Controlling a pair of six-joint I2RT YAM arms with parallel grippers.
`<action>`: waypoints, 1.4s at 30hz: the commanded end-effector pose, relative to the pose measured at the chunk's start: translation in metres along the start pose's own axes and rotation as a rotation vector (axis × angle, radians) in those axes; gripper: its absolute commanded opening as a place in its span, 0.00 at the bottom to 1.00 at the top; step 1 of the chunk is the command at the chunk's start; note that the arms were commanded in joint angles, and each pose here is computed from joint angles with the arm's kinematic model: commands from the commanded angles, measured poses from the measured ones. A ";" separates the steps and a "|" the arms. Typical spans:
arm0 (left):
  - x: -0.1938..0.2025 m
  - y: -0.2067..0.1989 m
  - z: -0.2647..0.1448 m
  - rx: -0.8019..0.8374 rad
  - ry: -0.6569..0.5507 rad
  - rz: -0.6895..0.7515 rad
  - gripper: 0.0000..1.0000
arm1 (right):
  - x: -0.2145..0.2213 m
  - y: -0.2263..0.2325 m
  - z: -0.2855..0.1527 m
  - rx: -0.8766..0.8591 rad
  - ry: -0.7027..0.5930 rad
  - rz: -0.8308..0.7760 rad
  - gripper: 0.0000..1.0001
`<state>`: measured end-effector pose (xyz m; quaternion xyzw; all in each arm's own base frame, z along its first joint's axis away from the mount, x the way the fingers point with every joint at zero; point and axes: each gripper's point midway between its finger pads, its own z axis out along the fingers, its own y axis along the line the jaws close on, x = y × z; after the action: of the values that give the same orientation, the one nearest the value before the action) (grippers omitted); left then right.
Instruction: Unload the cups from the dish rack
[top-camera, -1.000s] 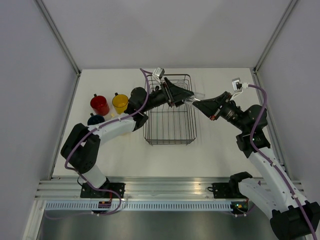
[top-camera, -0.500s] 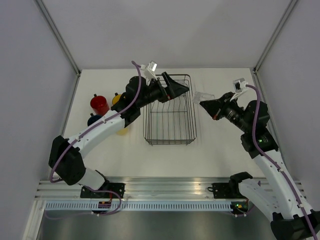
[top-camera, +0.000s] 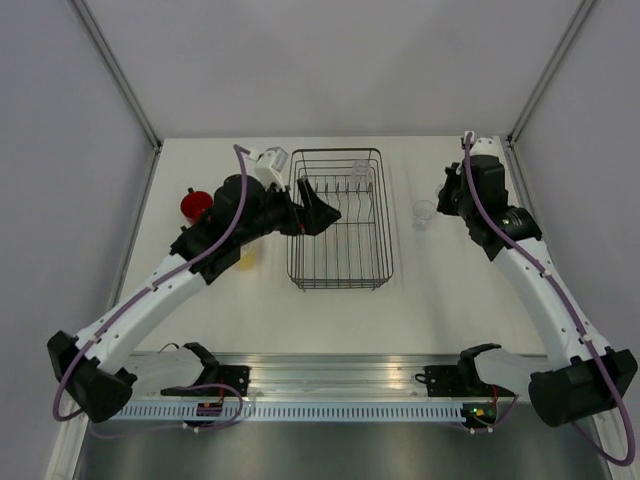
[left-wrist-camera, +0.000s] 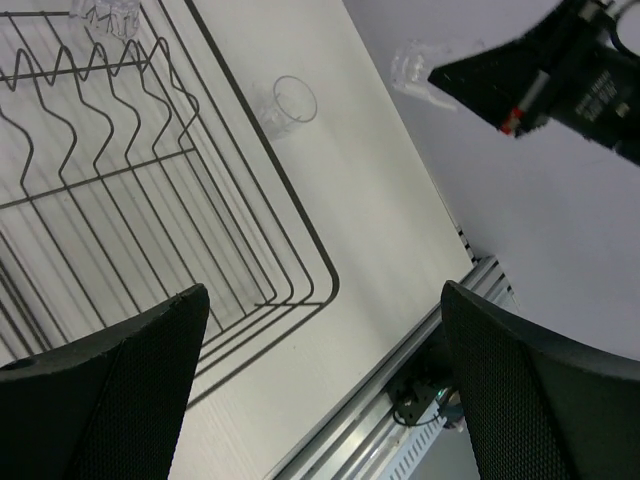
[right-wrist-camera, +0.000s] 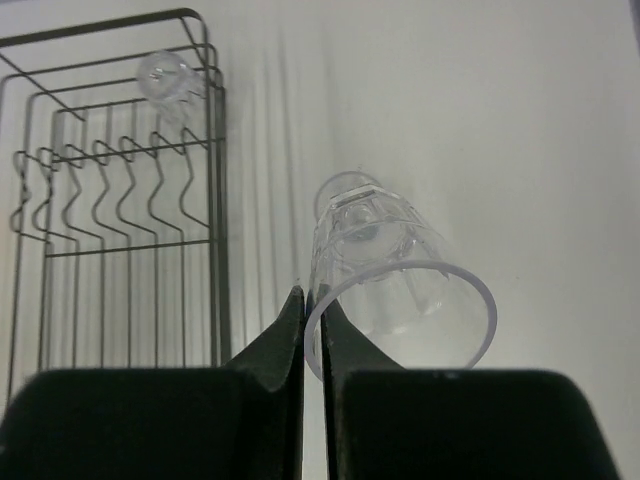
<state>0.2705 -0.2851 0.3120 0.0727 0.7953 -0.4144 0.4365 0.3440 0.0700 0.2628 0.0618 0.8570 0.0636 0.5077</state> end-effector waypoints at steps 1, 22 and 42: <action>0.005 0.007 -0.039 -0.042 -0.023 0.077 1.00 | -0.021 -0.033 0.007 0.182 0.011 -0.041 0.00; 0.057 0.045 -0.137 -0.163 0.119 0.277 1.00 | 0.057 -0.088 0.131 0.238 0.515 -0.080 0.01; 0.068 0.066 -0.137 -0.232 0.119 0.297 1.00 | 0.106 -0.097 0.163 0.229 0.681 -0.108 0.03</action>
<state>0.1717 -0.1633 0.2570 0.1502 0.8480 -0.2595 0.4371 0.4219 0.0009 0.0683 0.0522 0.9827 -0.0472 0.1711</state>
